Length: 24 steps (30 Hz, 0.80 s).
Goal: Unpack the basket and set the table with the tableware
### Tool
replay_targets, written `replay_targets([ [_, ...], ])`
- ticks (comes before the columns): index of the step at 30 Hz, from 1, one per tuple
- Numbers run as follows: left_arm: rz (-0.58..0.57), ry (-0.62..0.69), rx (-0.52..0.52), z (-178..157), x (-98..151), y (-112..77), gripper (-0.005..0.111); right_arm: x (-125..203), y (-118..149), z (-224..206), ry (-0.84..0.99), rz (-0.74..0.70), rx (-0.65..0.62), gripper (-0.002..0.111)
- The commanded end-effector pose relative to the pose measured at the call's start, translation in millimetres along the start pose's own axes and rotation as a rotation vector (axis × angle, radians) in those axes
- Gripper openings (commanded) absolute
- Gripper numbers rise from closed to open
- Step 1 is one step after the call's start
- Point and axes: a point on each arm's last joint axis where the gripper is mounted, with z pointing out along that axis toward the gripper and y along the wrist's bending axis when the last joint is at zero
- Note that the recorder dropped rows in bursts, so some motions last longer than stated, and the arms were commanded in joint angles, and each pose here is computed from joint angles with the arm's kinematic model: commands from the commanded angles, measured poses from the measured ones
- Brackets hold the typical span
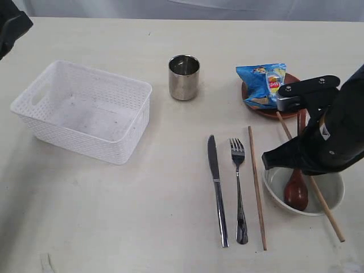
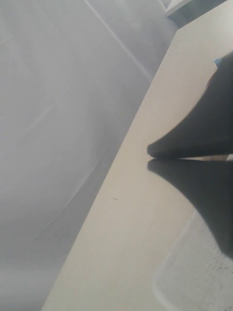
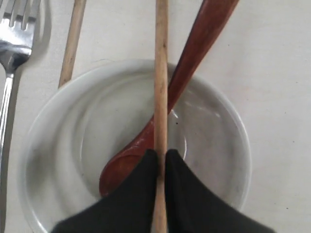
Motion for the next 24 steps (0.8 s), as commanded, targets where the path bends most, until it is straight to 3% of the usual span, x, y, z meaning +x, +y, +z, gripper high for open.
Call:
replay_targets([
  [1,0.002,0.004,-0.002,-0.3,1.4,1.5,0.0,-1.8,-2.9,-6.4,-0.037,-0.011,0.0,0.036],
  [3,0.002,0.004,-0.002,-0.3,1.4,1.5,0.0,-4.3,-4.5,-10.6,-0.03,-0.013,0.018,0.045],
  [7,0.002,0.004,-0.002,-0.3,1.4,1.5,0.0,-12.6,-7.9,-25.4,-0.023,-0.017,0.052,0.046],
  [12,0.002,0.004,-0.002,-0.3,1.4,1.5,0.0,-5.8,13.4,-60.9,-0.066,-0.036,-0.155,0.046],
  [17,0.002,0.004,-0.002,-0.3,1.4,1.5,0.0,46.9,43.7,-83.0,0.001,-0.043,-0.389,0.036],
  [19,0.002,0.001,0.002,-0.3,1.2,1.2,0.0,68.8,48.6,-76.4,0.034,-0.031,-0.382,0.031],
  [24,-0.002,0.0,0.004,-0.3,1.1,1.0,0.0,96.5,64.3,-51.8,0.093,0.009,-0.336,0.03],
])
